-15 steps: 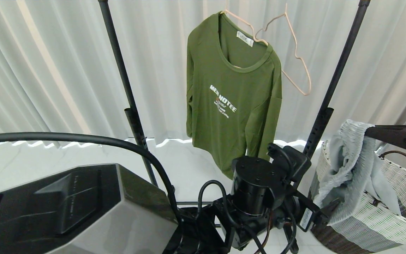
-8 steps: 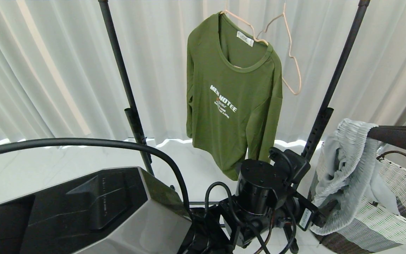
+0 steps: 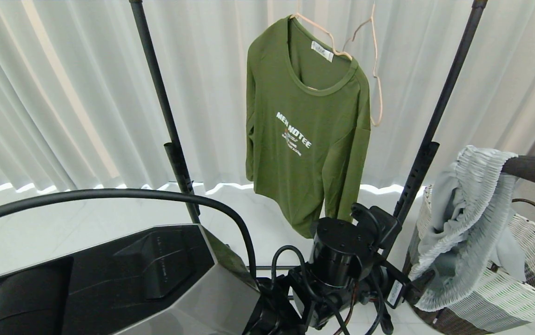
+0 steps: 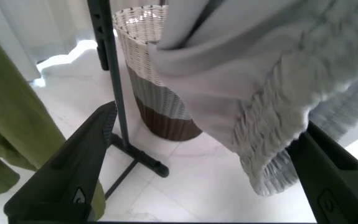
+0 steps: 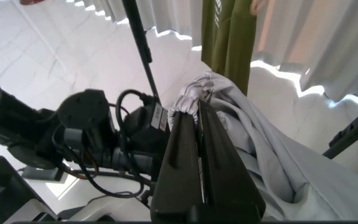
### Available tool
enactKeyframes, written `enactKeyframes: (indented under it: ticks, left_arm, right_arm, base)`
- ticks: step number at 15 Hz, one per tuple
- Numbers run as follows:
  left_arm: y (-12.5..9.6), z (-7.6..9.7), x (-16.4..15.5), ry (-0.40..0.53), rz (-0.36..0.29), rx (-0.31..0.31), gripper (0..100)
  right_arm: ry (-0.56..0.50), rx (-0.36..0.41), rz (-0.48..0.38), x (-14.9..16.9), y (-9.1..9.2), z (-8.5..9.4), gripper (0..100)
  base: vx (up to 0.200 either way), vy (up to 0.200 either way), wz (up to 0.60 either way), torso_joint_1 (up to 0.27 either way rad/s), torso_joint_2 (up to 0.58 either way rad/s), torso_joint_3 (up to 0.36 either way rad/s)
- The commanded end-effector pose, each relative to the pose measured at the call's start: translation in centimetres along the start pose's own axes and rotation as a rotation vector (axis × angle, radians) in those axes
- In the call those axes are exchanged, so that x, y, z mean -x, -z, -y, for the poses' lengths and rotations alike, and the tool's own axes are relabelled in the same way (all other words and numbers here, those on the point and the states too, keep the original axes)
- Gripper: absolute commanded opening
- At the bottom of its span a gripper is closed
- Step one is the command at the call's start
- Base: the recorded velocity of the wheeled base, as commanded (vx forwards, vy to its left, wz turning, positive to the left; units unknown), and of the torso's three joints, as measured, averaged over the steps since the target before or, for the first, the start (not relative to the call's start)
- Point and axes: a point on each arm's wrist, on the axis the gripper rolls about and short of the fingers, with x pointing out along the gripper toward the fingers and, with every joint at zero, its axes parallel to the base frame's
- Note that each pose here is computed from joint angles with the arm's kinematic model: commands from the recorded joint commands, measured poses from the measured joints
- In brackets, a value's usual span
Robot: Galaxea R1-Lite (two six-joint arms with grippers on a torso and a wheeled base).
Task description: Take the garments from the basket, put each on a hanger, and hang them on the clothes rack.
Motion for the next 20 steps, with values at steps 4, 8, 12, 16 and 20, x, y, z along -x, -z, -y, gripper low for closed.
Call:
enactKeyframes:
  ticks: [4,8,12,16,20]
  left_arm:
    - [1.4,0.4,-0.3,0.009,0.006,-0.008,100]
    - [1.9,0.4,0.1,0.011,-0.01,-0.025,0]
    - [2.1,0.5,0.3,0.01,-0.004,-0.03,0]
    - [1.2,-0.5,3.1,0.021,-0.02,-0.067,0]
    - [-2.5,-4.3,9.0,-0.084,0.002,-0.057,0]
  right_arm:
    - [0.0,0.0,0.002,0.0,-0.1,0.0,0]
    - [0.0,0.0,0.002,-0.1,-0.1,0.0,0]
    - [-0.001,0.001,0.006,0.0,-0.2,0.0,0]
    - [0.001,-0.003,-0.012,-0.5,0.0,0.1,0]
    - [-0.015,-0.008,-0.039,-2.5,-0.3,0.3,0]
  base:
    - [0.0,0.0,0.0,0.0,0.0,0.0]
    - [0.0,0.0,0.0,0.0,0.0,0.0]
    - [0.0,0.0,0.0,0.0,0.0,0.0]
    - [0.0,0.0,0.0,0.0,0.0,0.0]
    - [0.0,0.0,0.0,0.0,0.0,0.0]
